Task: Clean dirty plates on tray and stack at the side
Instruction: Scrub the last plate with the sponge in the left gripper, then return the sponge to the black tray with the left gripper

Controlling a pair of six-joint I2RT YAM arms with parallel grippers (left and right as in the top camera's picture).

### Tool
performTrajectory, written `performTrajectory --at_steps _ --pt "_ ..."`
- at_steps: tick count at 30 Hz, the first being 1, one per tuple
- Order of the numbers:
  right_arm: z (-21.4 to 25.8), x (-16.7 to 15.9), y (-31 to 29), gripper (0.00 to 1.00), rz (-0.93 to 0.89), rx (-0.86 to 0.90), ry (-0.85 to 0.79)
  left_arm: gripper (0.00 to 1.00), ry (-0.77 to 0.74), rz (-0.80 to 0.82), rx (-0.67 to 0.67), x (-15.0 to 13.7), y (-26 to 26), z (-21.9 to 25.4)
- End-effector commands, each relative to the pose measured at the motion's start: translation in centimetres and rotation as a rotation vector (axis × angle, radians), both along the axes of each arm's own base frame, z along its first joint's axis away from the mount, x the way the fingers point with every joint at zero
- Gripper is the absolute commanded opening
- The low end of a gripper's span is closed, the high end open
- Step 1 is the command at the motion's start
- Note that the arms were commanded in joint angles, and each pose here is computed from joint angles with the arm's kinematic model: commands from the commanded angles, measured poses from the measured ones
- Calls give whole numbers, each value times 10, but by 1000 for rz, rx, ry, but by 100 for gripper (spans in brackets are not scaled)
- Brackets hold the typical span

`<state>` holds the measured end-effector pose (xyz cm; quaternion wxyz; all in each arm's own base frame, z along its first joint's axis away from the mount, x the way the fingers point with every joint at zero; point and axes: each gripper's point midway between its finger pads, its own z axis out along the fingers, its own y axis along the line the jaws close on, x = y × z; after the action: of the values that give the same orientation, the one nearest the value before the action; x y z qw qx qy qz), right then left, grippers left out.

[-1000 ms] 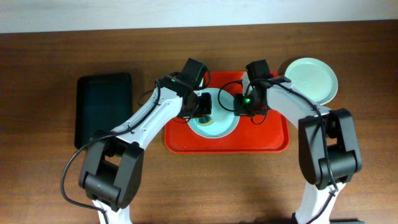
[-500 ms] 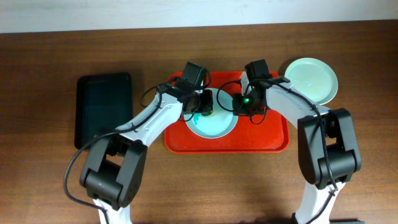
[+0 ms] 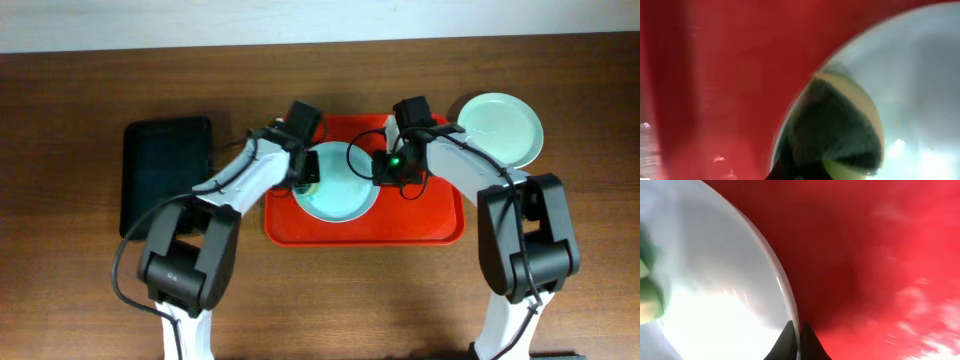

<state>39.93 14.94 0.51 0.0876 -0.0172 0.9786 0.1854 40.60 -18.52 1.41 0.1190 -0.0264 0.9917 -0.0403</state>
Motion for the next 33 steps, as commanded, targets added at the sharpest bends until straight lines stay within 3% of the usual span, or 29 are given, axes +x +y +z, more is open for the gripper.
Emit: performTrajectory --at_steps 1,6,11,14,18,25,33 --pt "-20 -9 -7 5 -9 -57 47 0 -17 57 62 25 29 14" --pt "-20 -9 -7 5 -9 -57 47 0 67 -179 -424 12 -61 47" --pt "-20 -9 -6 5 -9 -56 47 0 93 -188 -429 9 -71 23" --pt "-20 -9 -7 4 -10 -57 48 0 143 -165 -373 7 -65 -15" --pt "-20 -9 -7 4 -10 -57 48 0 119 -82 -97 16 -15 -48" --pt "-20 -10 -7 5 -9 -57 49 0 -33 53 356 41 76 -9" --pt "-20 -11 -7 4 -9 -59 54 0 -242 121 279 60 75 103"
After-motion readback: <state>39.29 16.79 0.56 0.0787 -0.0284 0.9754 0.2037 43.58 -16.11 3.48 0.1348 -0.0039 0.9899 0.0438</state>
